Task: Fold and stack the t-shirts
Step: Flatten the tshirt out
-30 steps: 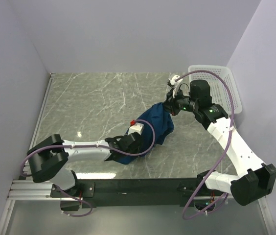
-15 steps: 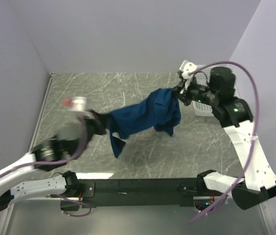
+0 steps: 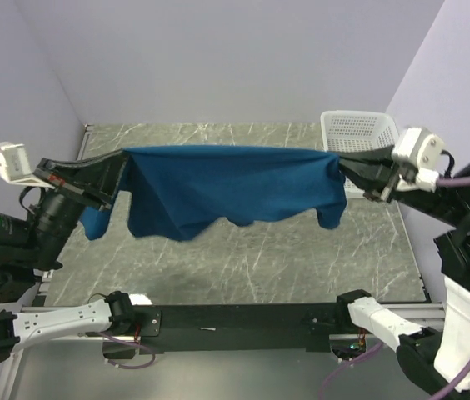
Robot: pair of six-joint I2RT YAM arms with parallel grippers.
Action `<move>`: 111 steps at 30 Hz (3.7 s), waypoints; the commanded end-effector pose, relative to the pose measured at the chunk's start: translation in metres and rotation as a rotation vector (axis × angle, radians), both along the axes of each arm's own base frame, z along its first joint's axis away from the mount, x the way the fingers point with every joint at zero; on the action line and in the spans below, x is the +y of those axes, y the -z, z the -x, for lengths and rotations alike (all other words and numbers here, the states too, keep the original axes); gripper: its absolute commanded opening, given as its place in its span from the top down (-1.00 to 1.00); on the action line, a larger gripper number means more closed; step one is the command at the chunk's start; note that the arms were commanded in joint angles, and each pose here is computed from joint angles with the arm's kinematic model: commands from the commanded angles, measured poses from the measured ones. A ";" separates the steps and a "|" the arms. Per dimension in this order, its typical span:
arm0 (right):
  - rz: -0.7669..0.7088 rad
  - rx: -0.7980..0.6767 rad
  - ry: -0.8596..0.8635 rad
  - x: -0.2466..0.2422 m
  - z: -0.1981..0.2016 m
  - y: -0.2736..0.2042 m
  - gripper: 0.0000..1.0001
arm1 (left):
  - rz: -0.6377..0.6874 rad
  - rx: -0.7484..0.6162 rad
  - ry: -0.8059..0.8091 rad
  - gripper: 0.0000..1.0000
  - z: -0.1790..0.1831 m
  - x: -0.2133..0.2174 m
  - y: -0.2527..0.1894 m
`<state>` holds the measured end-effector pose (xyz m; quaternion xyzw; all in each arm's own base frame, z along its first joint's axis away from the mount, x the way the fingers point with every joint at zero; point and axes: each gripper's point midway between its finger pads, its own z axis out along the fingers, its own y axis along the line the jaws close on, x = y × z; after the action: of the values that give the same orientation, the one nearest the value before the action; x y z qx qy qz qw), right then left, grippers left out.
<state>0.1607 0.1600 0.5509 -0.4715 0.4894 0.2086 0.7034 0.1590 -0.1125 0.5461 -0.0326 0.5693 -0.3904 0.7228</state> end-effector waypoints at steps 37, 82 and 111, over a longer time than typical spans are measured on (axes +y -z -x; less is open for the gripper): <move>0.473 0.708 -0.313 0.048 -0.091 0.346 -0.51 | -0.343 0.808 0.035 -0.73 -0.208 -0.019 0.332; 0.731 1.022 0.272 0.077 -0.167 0.511 -0.03 | -0.605 1.208 -0.173 0.40 -0.180 -0.042 0.516; 0.844 0.952 0.069 -0.054 -0.034 0.462 1.00 | -0.109 0.826 -0.292 0.99 -0.286 0.100 0.256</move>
<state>0.2329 0.1451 0.0890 -0.5140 0.8150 0.1835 0.1947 0.4256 -0.0404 0.3011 -0.1946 0.8227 -0.1967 0.4966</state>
